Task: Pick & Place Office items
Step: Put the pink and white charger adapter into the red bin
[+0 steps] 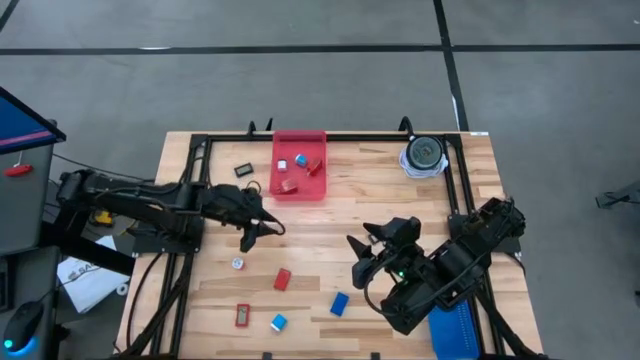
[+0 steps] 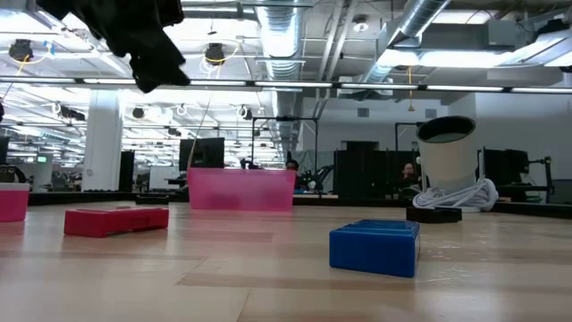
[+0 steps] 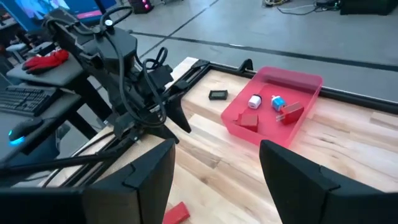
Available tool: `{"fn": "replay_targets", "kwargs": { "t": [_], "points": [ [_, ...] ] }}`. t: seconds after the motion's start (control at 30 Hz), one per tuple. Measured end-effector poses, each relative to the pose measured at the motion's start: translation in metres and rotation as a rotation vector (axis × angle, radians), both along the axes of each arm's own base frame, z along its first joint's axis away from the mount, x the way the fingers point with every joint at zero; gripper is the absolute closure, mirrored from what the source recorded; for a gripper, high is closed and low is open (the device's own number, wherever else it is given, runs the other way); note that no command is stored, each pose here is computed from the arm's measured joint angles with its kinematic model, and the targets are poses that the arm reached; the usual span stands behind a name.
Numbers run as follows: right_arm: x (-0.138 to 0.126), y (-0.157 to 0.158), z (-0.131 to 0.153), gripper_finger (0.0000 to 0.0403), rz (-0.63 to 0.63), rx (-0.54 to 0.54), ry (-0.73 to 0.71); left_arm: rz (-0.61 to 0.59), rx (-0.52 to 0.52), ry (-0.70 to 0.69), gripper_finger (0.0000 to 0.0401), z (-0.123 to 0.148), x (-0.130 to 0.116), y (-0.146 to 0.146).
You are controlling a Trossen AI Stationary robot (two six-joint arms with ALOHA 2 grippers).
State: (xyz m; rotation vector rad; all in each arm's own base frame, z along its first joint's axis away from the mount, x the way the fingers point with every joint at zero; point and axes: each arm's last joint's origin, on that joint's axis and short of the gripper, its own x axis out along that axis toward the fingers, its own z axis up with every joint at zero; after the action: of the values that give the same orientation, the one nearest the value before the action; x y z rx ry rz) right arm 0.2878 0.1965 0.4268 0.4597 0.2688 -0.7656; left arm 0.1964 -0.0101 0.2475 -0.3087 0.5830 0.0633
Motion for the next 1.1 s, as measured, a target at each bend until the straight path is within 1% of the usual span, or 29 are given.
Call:
{"fn": "replay_targets", "kwargs": {
  "t": [0.2,0.37,0.53,0.73,0.87,1.0,1.1],
  "points": [
    [-0.001,0.002,0.000,0.0175,0.004,-0.015,-0.007,0.015,0.011,0.002,0.0226,0.000,0.000,-0.004],
    [0.001,0.007,0.003,0.0175,0.045,-0.043,-0.002,0.010,0.012,0.001,0.0226,0.000,0.000,-0.004],
    [0.007,0.011,0.007,0.0175,0.088,-0.069,-0.011,-0.027,0.000,0.011,0.0226,-0.001,-0.001,-0.007],
    [0.010,0.009,0.008,0.0175,0.092,-0.085,-0.005,-0.071,0.004,0.014,0.0226,-0.001,-0.002,-0.015],
    [0.009,0.010,0.007,0.0175,0.094,-0.092,-0.001,-0.063,0.021,0.013,0.0226,-0.001,-0.002,-0.016],
    [0.007,0.009,0.006,0.0175,0.105,-0.109,0.032,-0.046,0.032,0.014,0.0226,-0.001,-0.002,-0.016],
    [0.000,0.009,0.002,0.0175,0.113,-0.131,0.093,-0.039,0.046,0.082,0.0226,-0.007,-0.006,-0.015]
  ]
}}
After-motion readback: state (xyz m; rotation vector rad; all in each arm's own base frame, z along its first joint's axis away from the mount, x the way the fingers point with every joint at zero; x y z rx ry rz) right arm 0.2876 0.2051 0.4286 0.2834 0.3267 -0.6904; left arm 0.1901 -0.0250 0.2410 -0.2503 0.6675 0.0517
